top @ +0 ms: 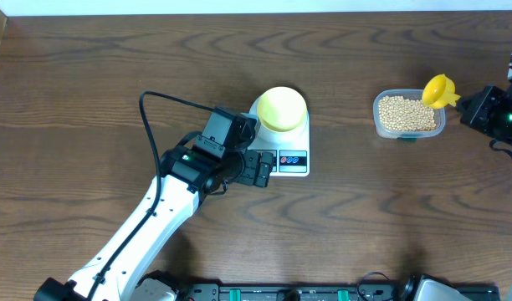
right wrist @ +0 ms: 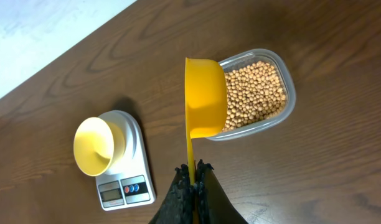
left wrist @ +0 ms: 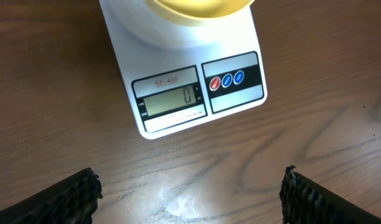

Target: Scoop item into bowl and weigh 50g on scale

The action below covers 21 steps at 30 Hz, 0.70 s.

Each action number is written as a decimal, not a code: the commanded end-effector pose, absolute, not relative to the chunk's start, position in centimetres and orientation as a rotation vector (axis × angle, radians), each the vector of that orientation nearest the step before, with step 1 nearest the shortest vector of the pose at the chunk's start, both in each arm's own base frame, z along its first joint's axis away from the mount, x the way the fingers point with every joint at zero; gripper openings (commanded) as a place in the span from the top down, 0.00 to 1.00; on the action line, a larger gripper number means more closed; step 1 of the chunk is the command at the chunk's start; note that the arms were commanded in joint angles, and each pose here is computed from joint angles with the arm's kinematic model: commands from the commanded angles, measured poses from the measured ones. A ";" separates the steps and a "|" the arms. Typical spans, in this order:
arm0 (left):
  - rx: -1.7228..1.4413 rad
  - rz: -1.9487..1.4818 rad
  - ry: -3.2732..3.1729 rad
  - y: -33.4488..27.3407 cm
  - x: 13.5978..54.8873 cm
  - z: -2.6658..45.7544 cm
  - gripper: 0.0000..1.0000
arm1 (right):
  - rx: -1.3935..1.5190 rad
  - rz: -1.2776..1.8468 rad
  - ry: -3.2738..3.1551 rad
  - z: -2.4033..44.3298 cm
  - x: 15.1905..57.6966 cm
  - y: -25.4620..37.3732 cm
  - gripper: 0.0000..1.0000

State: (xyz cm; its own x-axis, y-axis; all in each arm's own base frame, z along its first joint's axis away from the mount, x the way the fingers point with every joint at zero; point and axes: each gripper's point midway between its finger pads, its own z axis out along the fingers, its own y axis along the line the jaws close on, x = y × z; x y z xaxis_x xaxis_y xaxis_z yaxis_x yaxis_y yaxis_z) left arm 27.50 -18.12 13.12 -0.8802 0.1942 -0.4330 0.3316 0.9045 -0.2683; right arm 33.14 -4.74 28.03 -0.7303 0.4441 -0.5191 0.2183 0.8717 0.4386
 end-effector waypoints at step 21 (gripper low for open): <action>0.399 -0.506 2.651 -18.4 27.3 13.4 0.06 | 0.451 0.484 2.400 28.3 33.1 -4.3 0.99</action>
